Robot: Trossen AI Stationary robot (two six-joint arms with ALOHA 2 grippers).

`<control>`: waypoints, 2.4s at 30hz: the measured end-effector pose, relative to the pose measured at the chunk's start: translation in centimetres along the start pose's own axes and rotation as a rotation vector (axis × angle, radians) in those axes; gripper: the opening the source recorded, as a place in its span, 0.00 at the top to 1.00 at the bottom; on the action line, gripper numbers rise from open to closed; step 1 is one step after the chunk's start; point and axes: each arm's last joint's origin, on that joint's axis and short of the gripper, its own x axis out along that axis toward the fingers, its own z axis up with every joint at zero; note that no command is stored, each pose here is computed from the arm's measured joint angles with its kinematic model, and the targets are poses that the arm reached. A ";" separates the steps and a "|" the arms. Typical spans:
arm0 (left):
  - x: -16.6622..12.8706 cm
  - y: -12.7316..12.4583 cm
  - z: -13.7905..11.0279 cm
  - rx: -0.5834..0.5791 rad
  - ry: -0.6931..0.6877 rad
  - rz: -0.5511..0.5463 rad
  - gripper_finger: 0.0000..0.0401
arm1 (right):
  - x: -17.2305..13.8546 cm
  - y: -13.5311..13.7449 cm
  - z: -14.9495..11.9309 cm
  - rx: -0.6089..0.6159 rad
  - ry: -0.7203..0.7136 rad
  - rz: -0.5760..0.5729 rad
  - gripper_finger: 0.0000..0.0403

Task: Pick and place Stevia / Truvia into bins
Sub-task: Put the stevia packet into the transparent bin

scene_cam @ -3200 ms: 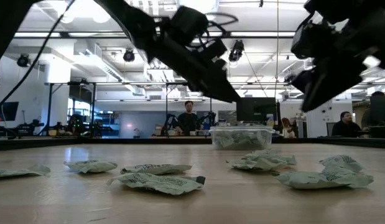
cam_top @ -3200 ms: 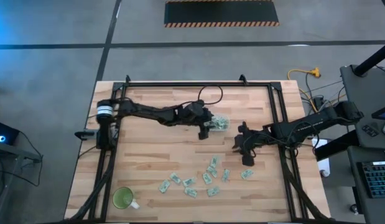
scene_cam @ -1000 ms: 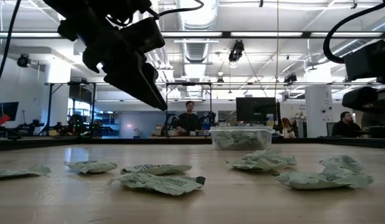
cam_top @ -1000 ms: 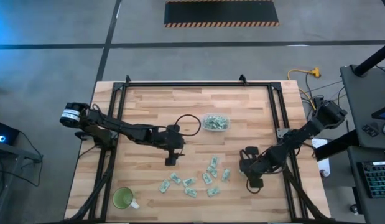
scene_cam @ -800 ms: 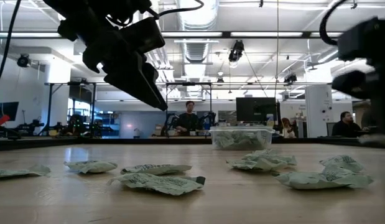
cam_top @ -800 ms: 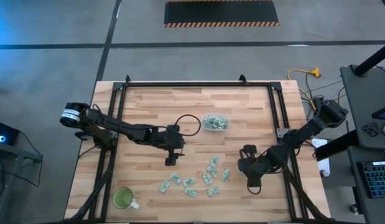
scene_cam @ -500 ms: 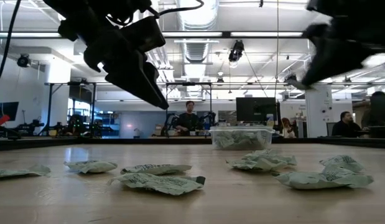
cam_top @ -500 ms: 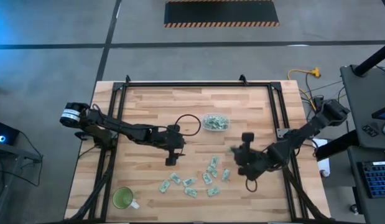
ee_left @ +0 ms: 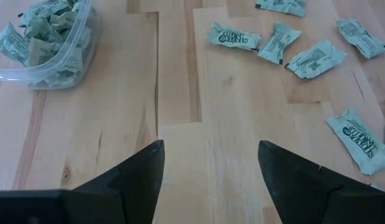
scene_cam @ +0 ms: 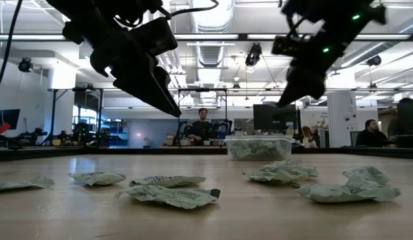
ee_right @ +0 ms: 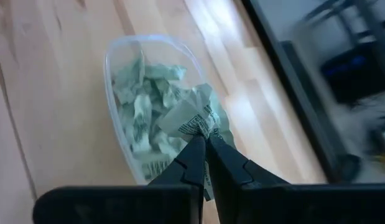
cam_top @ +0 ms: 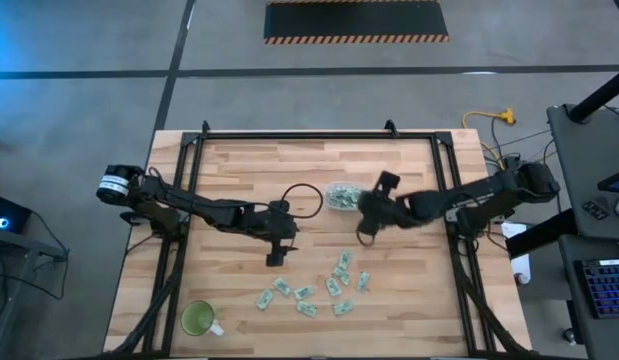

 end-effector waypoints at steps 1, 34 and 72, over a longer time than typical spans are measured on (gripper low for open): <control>0.0 0.0 0.0 0.000 0.001 0.000 0.40 | 0.6 -0.4 0.3 0.009 0.002 0.026 0.98; 0.1 0.0 -0.4 0.002 0.011 0.001 0.40 | 10.0 -3.2 0.0 0.102 0.169 0.225 0.98; 0.0 -8.1 -2.4 0.158 0.056 -0.280 0.40 | -2.1 1.0 -0.6 -0.167 -0.167 0.694 0.72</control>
